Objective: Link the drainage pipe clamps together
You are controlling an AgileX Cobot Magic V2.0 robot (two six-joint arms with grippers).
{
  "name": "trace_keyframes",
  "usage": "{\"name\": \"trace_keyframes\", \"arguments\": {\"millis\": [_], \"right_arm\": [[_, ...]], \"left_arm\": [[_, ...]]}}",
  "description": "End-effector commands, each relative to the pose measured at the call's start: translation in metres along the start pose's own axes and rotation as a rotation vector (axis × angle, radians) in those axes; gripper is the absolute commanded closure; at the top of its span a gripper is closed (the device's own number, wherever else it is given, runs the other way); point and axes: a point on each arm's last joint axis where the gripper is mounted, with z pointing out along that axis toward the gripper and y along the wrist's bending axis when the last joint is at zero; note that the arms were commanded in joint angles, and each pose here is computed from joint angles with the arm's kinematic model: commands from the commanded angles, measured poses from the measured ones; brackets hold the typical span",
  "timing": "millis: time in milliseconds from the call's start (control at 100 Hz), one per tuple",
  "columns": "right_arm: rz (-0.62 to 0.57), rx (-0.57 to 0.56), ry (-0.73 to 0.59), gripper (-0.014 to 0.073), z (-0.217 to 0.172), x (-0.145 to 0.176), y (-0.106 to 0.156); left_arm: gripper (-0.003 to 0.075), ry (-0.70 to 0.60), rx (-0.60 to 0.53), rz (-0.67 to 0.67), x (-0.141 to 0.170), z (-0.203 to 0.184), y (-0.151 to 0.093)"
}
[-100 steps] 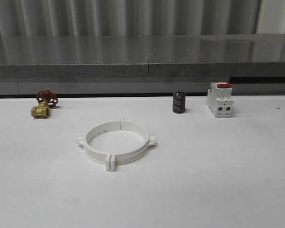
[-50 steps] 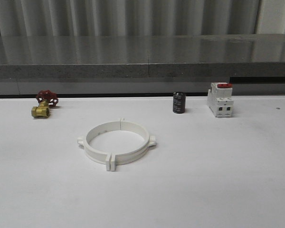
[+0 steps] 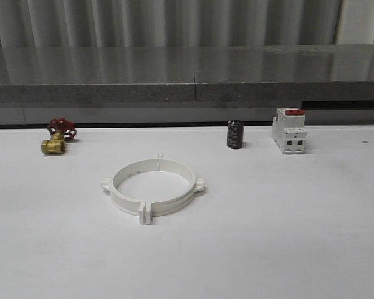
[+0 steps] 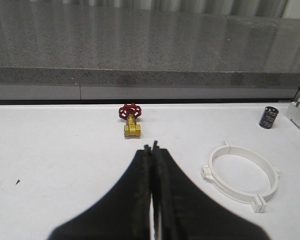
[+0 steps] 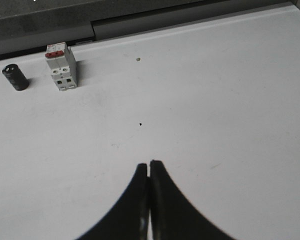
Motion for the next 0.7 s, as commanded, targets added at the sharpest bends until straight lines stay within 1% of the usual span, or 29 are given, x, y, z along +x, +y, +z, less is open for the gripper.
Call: {"name": "trace_keyframes", "arguments": {"millis": [0,100,200,370,500,580,690], "right_arm": [[-0.051,-0.065,-0.141,0.0664,-0.007,-0.011,0.006],[-0.155,-0.135,-0.25,0.0664,-0.009,-0.006,0.012],[-0.195,-0.163,-0.332,0.0664,-0.006,0.006,0.014],[-0.142,-0.155,-0.396,0.0664,0.006,0.037,0.009],[-0.084,-0.168,-0.454,0.0664,0.009,0.06,0.004],[-0.065,-0.15,-0.437,0.0664,0.019,0.07,0.002],[-0.058,-0.147,-0.459,0.0664,0.028,0.079,0.0]], "left_arm": [[0.074,-0.09,0.011,-0.002,-0.015,-0.003,-0.002],[0.074,-0.09,0.011,-0.002,-0.015,-0.003,-0.002],[0.074,-0.09,0.011,-0.002,-0.015,-0.003,-0.002],[0.074,-0.09,0.011,-0.002,-0.015,-0.003,-0.002],[0.074,-0.09,0.011,-0.002,-0.015,-0.003,-0.002],[0.074,-0.09,0.011,-0.002,-0.015,-0.003,-0.002],[0.074,-0.09,0.011,-0.002,-0.015,-0.003,-0.002]]}}
